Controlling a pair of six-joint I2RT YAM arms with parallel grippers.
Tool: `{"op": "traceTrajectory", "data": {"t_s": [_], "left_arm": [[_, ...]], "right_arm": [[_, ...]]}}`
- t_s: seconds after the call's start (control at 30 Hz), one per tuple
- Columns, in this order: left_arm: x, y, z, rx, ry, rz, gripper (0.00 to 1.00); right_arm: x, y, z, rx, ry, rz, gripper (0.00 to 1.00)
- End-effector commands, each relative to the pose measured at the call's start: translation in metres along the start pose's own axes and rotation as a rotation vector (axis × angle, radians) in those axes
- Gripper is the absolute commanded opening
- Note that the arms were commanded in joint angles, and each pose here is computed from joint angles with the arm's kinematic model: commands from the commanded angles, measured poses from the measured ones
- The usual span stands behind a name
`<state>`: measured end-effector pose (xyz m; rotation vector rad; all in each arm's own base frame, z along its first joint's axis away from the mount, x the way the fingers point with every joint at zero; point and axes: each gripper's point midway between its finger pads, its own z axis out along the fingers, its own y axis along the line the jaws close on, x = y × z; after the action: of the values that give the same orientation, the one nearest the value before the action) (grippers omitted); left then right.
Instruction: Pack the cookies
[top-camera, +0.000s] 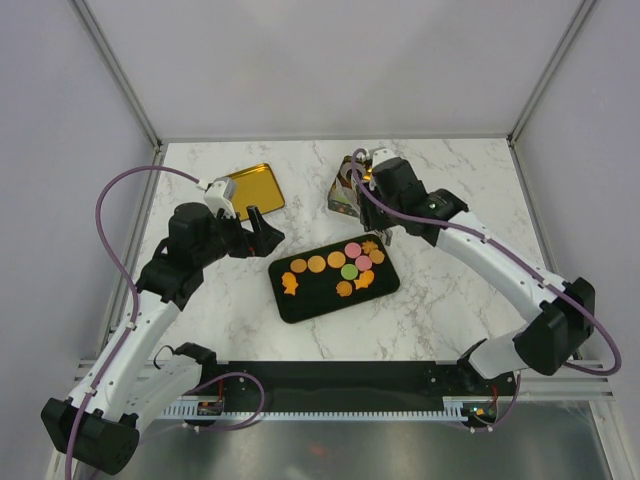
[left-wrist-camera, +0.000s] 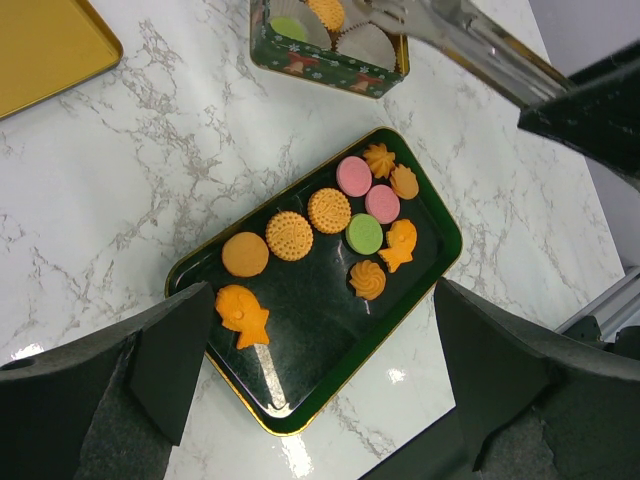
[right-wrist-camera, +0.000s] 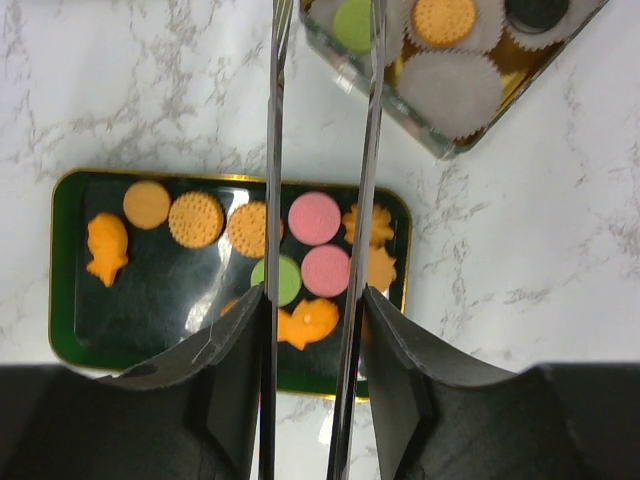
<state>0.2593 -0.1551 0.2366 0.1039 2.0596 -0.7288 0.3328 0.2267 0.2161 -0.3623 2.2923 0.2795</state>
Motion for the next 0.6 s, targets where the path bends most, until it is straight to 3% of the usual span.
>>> {"op": "traceTrajectory", "data": {"t_s": [0.0,0.23,0.57], "left_arm": [[-0.018,-0.010,-0.004,0.026,-0.046,0.031,0.99],[-0.017,-0.009,-0.004,0.023,-0.046,0.032,0.99],[-0.016,-0.010,-0.003,0.026,-0.039,0.031,0.99]], "right_arm": [[0.036,0.024,-0.018,-0.078,0.067,-0.051,0.48],[0.092,0.065,-0.038,-0.153,0.156,-0.164,0.48],[0.141,0.050,-0.064,-0.139,0.286,-0.207,0.48]]}}
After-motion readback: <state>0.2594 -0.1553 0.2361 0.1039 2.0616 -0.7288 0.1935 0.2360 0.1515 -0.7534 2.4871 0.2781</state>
